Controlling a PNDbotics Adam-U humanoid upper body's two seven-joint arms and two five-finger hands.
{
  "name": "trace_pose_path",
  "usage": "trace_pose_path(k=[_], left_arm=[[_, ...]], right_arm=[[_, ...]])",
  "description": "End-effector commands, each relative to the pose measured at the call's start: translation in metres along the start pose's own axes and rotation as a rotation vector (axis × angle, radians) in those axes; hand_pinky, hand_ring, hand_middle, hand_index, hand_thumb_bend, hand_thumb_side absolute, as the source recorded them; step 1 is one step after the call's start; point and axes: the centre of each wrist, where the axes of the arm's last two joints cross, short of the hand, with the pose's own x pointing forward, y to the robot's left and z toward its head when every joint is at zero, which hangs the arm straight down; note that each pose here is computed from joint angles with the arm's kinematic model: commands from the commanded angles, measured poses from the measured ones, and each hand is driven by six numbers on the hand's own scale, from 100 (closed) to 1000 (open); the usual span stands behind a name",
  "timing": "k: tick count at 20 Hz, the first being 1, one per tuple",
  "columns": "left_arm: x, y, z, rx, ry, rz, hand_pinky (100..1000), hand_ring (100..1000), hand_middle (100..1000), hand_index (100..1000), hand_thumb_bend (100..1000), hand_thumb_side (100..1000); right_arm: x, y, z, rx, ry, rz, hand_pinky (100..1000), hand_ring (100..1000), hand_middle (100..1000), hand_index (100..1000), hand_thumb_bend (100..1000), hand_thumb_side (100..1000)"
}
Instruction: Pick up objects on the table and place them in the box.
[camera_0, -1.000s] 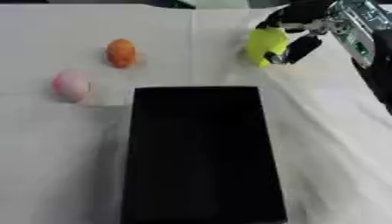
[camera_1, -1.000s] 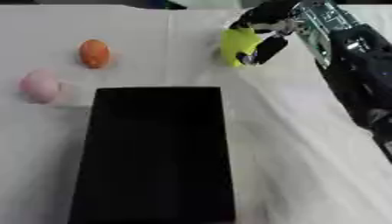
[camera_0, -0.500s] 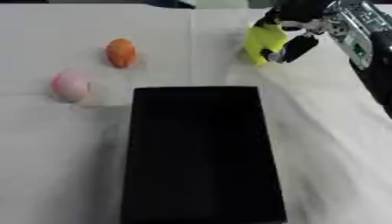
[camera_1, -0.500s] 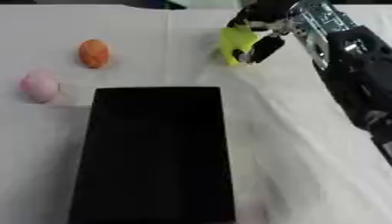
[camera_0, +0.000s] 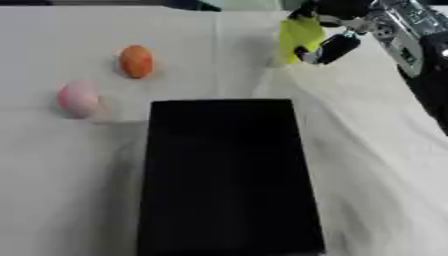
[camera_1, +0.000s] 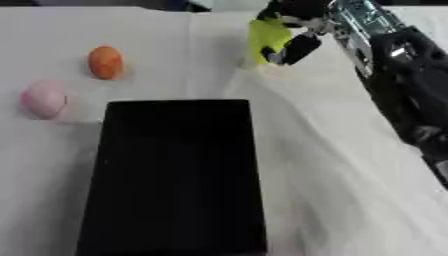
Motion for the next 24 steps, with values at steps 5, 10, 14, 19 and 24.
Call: trace_pose_path(k=[5, 10, 14, 19, 24], left_arm=[[0.004, 0.008, -0.004, 0.000, -0.024, -0.022, 705, 766, 774, 820, 100, 922], [0.004, 0.008, -0.004, -0.003, -0.024, -0.024, 705, 766, 774, 820, 100, 921], [0.005, 0.008, -0.004, -0.005, -0.026, -0.024, 705, 766, 774, 820, 100, 918], [0.005, 0.008, -0.005, -0.009, -0.027, -0.020, 705, 769, 774, 820, 100, 916], [0.005, 0.008, -0.004, -0.011, -0.024, -0.018, 705, 770, 774, 820, 100, 916]], right_arm=[[-0.004, -0.052, 0.036, -0.092, -0.048, 0.009, 832, 678, 435, 555, 100, 674], [0.027, -0.081, 0.070, -0.152, -0.161, 0.017, 826, 657, 432, 553, 100, 685], [0.059, -0.097, 0.096, -0.170, -0.264, 0.005, 818, 648, 431, 552, 100, 687], [0.104, -0.117, 0.124, -0.189, -0.409, 0.009, 812, 641, 429, 550, 100, 693], [0.122, -0.126, 0.130, -0.197, -0.500, 0.007, 810, 643, 434, 555, 100, 700]])
